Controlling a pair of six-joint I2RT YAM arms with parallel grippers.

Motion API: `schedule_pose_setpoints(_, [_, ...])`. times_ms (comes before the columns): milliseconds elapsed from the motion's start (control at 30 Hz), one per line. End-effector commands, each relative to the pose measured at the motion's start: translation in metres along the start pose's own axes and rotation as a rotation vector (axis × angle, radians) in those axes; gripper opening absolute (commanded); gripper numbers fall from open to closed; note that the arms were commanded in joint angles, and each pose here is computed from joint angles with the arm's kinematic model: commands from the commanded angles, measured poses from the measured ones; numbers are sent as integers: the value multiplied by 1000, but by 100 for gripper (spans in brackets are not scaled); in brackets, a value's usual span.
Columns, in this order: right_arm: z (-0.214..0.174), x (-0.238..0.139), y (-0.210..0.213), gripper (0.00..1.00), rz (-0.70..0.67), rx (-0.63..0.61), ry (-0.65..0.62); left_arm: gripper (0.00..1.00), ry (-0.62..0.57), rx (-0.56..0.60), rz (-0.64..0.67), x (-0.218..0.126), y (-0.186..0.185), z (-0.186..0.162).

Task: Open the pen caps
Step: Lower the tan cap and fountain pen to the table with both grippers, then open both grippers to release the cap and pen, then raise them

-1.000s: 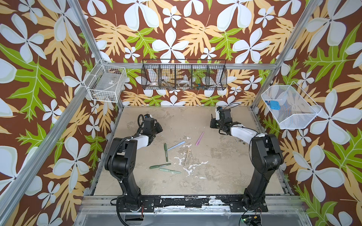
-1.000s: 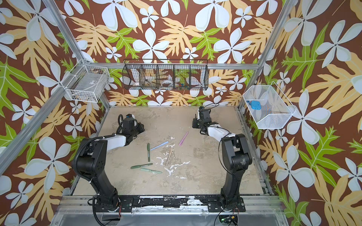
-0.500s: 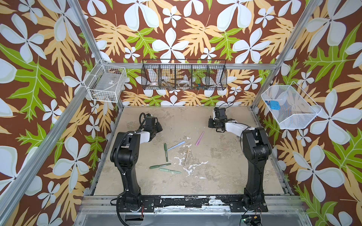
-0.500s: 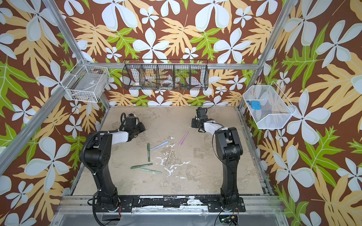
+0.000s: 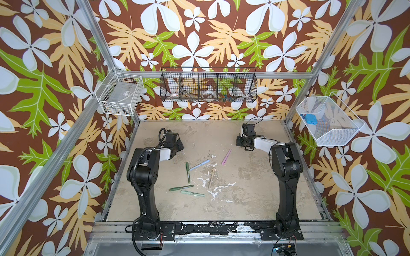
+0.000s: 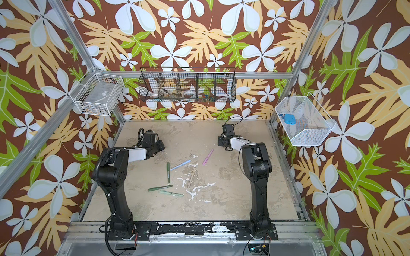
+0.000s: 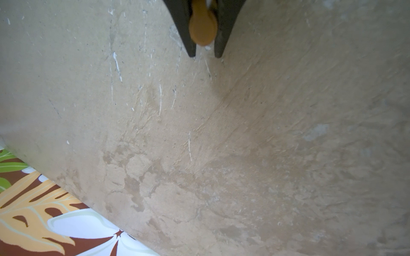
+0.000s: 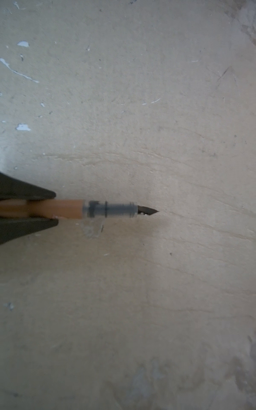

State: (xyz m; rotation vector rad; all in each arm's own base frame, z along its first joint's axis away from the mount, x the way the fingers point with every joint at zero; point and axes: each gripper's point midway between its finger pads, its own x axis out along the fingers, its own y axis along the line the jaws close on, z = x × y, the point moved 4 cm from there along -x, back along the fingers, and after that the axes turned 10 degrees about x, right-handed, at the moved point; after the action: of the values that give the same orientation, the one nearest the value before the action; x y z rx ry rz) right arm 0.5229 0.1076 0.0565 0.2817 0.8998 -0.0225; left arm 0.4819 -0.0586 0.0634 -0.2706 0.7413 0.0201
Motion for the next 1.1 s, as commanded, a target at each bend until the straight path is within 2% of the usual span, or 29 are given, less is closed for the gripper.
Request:
schedule_pose_setpoints(0, [-17,4,-11,16,-48,-8,60,21,10,18,41,1,6,-2])
schedule_pose_setpoints(100, [-17,3,-10,28,-46,-11,56,29,18,21,57,2,9,-5])
schedule_pose_setpoints(300, [-6,-14,-2,36,-7,-13,16,50,13,24,30,-3,5,-3])
schedule_pose_setpoints(433, [13,-48,13,48,47,-33,-69,67,-65,24,-28,-24,-7,15])
schedule_pose_setpoints(567, [26,-100,34,54,105,-40,-178,78,-163,58,-66,-58,-30,34])
schedule_pose_setpoints(800, [17,-181,70,58,208,-61,-302,79,-324,85,-183,-135,-70,41])
schedule_pose_setpoints(933, [-4,-221,82,59,251,-100,-338,79,-399,104,-251,-178,-91,31])
schedule_pose_setpoints(1067, [-28,-247,86,59,289,-140,-343,79,-450,150,-311,-207,-106,18])
